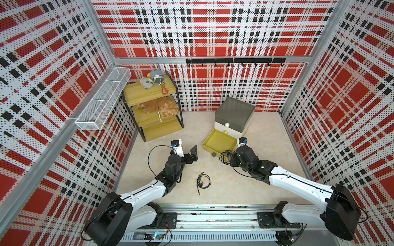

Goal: Place the wired earphones into the drawer by color
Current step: Place the wired earphones in the drawer.

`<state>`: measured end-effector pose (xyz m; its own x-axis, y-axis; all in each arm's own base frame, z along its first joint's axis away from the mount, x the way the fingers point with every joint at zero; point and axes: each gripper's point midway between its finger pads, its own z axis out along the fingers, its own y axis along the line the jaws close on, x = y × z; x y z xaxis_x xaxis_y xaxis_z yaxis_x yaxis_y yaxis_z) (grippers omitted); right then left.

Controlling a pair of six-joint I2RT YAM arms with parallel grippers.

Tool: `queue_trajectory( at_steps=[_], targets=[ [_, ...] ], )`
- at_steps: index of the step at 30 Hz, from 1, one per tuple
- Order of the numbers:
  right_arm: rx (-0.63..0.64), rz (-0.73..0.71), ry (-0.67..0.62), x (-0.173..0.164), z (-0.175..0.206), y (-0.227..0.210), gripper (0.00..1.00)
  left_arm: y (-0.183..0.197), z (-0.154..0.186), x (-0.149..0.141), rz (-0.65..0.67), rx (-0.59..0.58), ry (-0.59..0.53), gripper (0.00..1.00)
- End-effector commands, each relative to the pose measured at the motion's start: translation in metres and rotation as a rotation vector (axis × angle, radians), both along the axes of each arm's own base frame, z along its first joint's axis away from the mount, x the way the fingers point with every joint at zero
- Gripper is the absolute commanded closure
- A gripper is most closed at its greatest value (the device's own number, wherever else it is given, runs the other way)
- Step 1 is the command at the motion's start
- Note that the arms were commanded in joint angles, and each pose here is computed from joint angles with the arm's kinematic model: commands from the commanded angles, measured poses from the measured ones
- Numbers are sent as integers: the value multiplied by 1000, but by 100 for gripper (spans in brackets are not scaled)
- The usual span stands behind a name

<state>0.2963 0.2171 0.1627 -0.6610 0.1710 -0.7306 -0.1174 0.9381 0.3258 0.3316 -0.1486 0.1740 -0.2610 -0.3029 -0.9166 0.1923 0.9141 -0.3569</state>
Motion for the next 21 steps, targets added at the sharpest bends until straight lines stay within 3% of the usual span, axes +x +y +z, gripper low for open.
queue_trajectory(
  at_steps=[1, 10, 21],
  targets=[
    [-25, -60, -48, 13, 13, -3, 100, 4, 4, -1, 7, 3, -22, 1],
    [-77, -138, -80, 52, 22, 3, 100, 5, 5, -1, 11, 4, -27, 1],
    [-84, -170, -34, 89, -10, 8, 100, 6, 7, -2, 12, 2, -31, 1]
  ],
)
